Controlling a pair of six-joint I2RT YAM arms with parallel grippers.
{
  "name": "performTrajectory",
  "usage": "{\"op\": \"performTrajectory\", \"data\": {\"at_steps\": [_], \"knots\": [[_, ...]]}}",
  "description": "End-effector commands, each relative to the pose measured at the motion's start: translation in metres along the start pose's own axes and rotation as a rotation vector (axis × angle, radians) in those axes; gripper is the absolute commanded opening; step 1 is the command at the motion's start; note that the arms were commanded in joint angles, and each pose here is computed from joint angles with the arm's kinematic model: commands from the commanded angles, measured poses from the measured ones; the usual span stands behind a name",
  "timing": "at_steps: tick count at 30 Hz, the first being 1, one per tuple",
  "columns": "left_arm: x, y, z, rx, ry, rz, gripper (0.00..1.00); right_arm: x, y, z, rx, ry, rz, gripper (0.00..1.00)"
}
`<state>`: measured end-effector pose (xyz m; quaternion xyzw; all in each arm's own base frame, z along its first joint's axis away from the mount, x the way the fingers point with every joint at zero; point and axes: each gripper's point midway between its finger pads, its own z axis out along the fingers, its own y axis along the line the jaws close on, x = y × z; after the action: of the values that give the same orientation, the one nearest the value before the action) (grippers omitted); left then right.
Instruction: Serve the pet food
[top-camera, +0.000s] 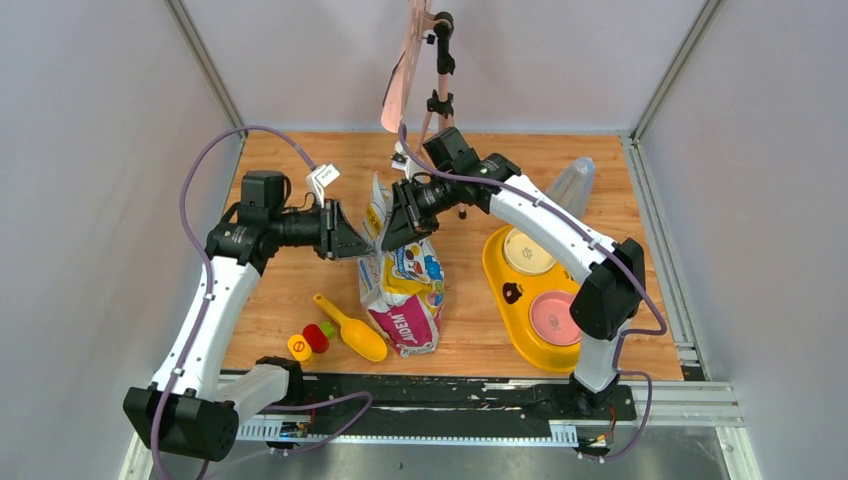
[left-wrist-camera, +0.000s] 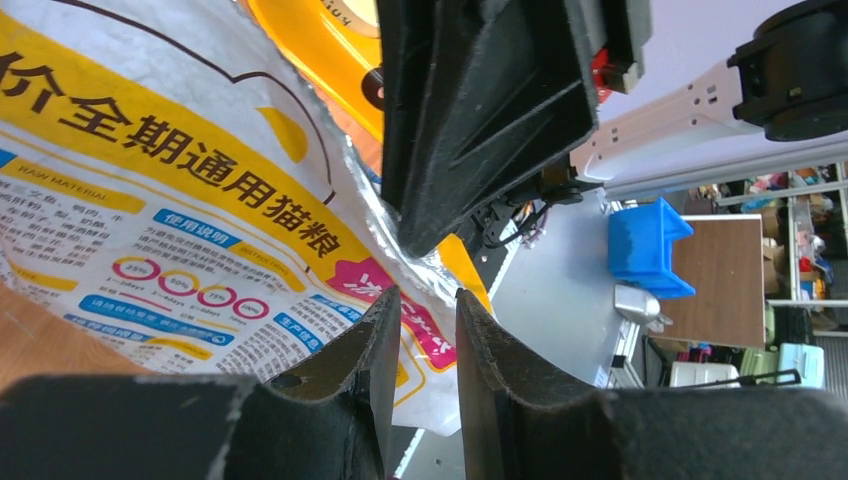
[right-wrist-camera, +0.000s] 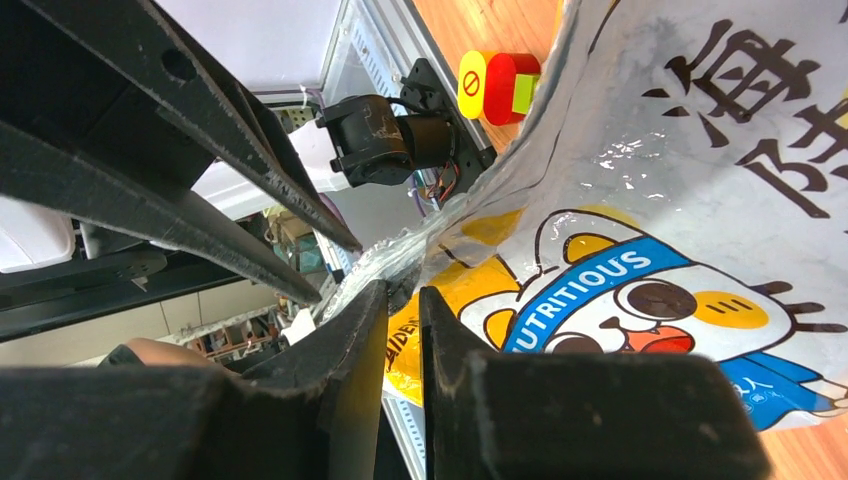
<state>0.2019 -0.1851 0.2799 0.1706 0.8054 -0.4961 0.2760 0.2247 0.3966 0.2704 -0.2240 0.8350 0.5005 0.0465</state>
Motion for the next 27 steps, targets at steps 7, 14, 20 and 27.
{"op": "performTrajectory", "data": {"at_steps": [7, 14, 20, 27], "knots": [[-0.006, -0.013, 0.006, 0.07, 0.001, 0.037, 0.31, -0.016, 0.011, 0.003, -0.07, -0.014, -0.016, 0.19], [-0.007, -0.009, 0.009, 0.056, 0.0, 0.029, 0.21, -0.014, 0.015, 0.003, -0.101, 0.0, -0.018, 0.23], [-0.006, -0.003, 0.011, 0.032, 0.001, 0.016, 0.14, -0.013, 0.014, 0.005, -0.114, 0.01, -0.013, 0.25], [-0.006, 0.006, 0.013, -0.004, 0.004, -0.005, 0.25, -0.01, 0.011, 0.007, -0.124, 0.025, -0.006, 0.0]]}}
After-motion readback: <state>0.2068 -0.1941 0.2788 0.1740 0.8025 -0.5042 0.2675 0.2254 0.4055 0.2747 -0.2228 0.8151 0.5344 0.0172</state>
